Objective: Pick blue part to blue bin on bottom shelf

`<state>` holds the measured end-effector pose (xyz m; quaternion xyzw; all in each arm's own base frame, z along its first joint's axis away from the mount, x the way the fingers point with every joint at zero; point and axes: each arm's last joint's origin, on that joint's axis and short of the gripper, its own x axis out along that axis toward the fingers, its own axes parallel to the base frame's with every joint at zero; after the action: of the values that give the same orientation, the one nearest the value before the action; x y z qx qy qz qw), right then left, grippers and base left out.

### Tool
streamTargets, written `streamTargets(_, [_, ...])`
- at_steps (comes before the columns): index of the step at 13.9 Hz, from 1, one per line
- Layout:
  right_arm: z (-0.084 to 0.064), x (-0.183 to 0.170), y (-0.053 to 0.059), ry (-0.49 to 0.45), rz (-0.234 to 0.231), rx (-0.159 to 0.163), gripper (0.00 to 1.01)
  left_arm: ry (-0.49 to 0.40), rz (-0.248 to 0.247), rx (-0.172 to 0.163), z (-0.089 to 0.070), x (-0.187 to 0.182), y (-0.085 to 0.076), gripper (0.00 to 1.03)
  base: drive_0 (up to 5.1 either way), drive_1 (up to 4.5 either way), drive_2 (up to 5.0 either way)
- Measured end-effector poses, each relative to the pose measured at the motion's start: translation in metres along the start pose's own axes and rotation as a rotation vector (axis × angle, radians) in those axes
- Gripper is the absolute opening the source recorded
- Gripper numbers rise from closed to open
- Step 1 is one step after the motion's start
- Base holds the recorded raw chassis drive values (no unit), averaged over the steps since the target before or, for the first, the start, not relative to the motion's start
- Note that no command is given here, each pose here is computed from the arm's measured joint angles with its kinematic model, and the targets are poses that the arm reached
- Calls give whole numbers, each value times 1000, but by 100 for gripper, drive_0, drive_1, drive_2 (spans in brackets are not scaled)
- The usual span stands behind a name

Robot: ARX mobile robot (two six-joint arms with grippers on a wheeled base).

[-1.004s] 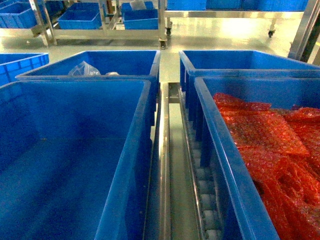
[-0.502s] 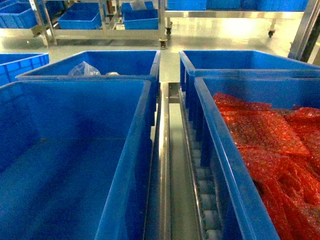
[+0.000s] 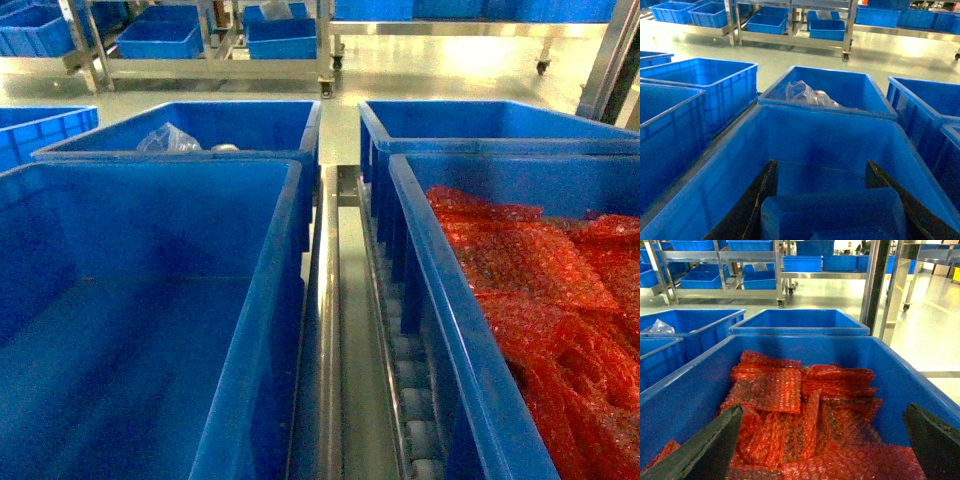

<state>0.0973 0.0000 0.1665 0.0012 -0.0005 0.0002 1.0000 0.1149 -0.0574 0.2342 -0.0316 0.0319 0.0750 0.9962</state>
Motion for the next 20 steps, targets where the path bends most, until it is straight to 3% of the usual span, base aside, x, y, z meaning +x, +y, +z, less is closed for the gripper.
streamTargets(17, [0,0,0,0,0,0,98,0,0,0,0,0,0,43,0,0,0])
streamTargets(18, [0,0,0,0,0,0,98,35,69,53,-3,0,-3,43,0,0,0])
streamTargets(20, [0,0,0,0,0,0,98,43,66,53,-5,14,-14,43,0,0,0])
